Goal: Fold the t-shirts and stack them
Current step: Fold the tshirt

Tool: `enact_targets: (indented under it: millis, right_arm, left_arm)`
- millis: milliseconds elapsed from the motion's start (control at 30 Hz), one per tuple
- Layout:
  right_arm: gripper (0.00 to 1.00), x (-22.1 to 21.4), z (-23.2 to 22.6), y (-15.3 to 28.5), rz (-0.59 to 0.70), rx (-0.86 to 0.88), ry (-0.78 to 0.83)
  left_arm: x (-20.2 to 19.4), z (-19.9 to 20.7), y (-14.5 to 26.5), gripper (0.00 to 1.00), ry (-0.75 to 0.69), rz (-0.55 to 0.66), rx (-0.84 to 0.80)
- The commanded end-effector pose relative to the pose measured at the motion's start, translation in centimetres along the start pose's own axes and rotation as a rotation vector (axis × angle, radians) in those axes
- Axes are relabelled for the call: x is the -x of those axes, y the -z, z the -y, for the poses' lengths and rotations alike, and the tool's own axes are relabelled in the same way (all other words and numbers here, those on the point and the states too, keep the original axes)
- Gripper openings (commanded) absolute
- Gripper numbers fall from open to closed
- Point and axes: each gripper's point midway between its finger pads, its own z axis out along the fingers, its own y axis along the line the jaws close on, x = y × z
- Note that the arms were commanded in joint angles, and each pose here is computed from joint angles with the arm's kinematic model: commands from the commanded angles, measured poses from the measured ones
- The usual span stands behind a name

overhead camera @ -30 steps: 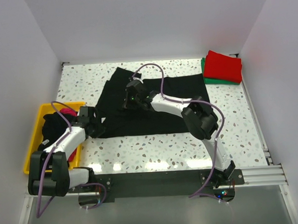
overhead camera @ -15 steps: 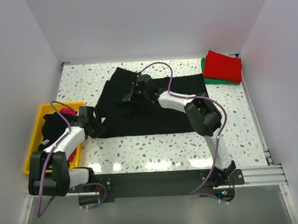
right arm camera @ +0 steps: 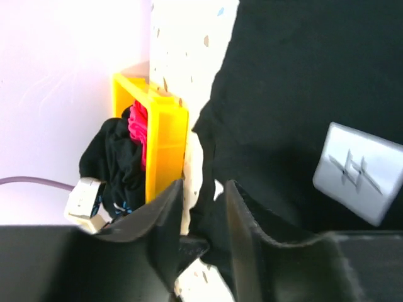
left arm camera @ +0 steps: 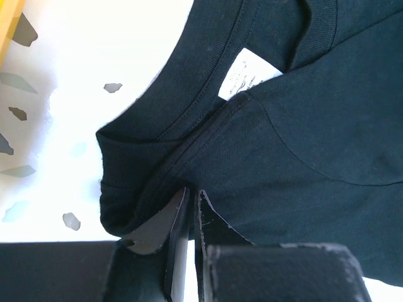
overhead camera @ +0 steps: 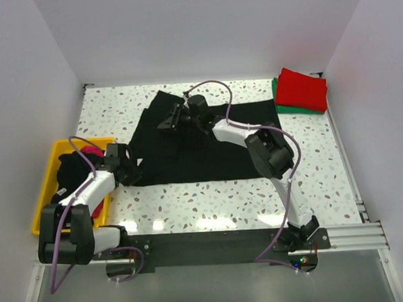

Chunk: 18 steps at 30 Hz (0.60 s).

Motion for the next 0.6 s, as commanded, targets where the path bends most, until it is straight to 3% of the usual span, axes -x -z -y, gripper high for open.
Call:
enact_targets:
  millis: [0, 33, 200, 367, 567]
  right_arm:
    - [0.43, 1.1, -2.3, -0.7, -0.023, 0.082, 0.071]
    - [0.51, 1.8, -2.7, -0.5, -0.009, 0.080, 0.118]
    - [0.60, 4.9, -2.3, 2.8, 0.062, 0.001, 0.191]
    - [0.58, 5.1, 3.3, 6.6, 0.087, -0.198, 0.226]
    - [0.46, 3.9, 7.9, 7.7, 0.055, -0.346, 0.301]
  left_arm:
    - [0.9, 0.5, 0.2, 0.12, -0.001, 0.038, -0.033]
    - [0.9, 0.6, 0.2, 0.12, -0.001, 0.038, -0.038]
    - [1.1, 0.8, 0.4, 0.12, -0.005, 0.040, -0.045]
    - [1.6, 1.6, 0.7, 0.12, -0.009, 0.046, -0.074]
    - [2.9, 4.8, 1.9, 0.13, -0.013, 0.048, -0.196]
